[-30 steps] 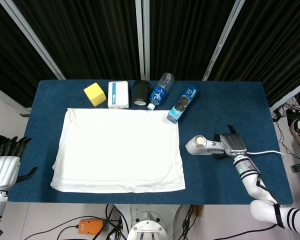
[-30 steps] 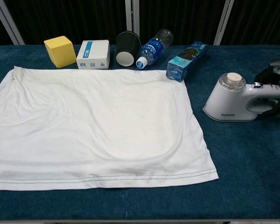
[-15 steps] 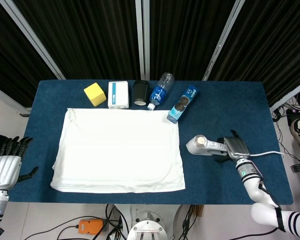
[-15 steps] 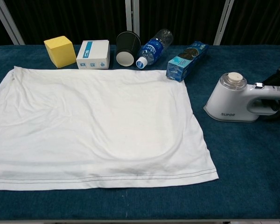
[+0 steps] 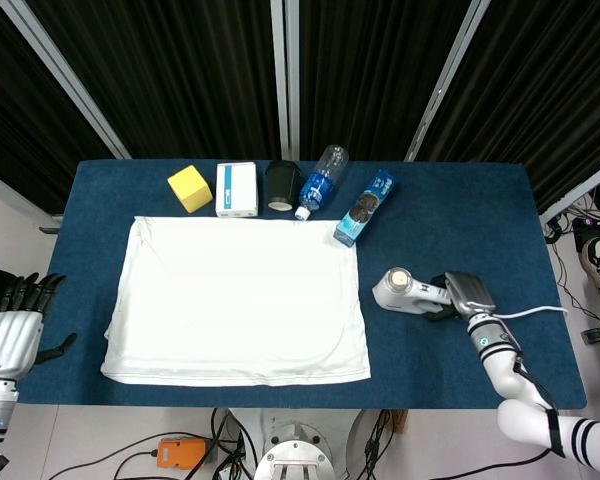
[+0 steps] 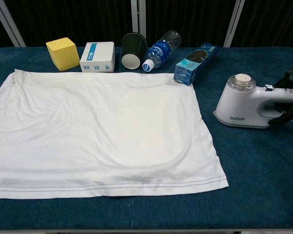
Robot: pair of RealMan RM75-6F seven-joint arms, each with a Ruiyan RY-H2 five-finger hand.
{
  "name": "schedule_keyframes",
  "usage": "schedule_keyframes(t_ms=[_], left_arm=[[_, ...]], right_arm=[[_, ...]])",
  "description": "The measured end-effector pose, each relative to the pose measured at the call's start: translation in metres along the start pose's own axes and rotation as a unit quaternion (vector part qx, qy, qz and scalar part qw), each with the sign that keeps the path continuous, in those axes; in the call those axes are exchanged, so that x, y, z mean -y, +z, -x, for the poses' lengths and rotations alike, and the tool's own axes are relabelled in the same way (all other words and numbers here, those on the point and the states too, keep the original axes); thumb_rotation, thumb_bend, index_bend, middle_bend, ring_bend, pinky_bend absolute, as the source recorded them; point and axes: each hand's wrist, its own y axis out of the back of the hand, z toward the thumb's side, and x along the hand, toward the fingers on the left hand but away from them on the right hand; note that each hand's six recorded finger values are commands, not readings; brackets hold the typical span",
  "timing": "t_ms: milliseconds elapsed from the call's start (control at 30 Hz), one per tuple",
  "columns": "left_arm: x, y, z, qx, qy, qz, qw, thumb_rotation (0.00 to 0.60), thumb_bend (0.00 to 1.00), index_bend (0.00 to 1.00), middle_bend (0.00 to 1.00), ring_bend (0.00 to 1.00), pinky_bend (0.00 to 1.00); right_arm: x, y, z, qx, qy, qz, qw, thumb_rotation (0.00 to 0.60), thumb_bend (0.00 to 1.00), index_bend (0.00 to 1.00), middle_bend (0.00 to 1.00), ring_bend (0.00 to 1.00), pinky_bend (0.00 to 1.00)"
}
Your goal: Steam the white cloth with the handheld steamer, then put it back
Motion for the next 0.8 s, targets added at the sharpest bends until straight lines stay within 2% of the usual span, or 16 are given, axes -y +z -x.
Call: schedule_keyframes(t_ms=[267,333,500,600,800], left_arm=[[0.002,0.003,-0.003,0.008,-0.002,0.002,1.0,0.6,0.16,0.09,0.09,0.0,0.0],[0.004,0.008,-0.007,0.021,-0.008,0.0,0.9998,0.6,0.17,0.09,0.09,0.0,0.0],[0.005,0.031,-0.02,0.065,-0.022,0.008,0.9976,0.597,0.27,0.1,0.09,0.0,0.0],[0.008,0.048,-0.03,0.096,-0.036,0.017,0.9946,0.539,0.36,0.1,0.09,0.0,0.0],[0.02,0.095,-0.051,0.172,-0.071,0.025,0.9823,0.426,0.46,0.1,0.09,0.0,0.0]], right_arm=[[-0.003,0.012,0.005,-0.033,0.004,0.007,0.9994,0.6,0.2,0.99,0.88,0.89,0.64],[-0.006,0.017,0.006,-0.048,0.002,0.005,0.9988,0.6,0.21,1.0,0.89,0.9,0.66],[-0.022,0.034,0.007,-0.085,-0.011,-0.002,0.9963,0.6,0.31,1.0,0.91,0.92,0.69],[-0.034,0.047,0.007,-0.109,-0.014,-0.01,0.9939,0.6,0.32,1.0,0.91,0.92,0.7],[-0.053,0.079,0.003,-0.152,-0.006,-0.017,0.9882,0.6,0.32,1.0,0.92,0.93,0.71]])
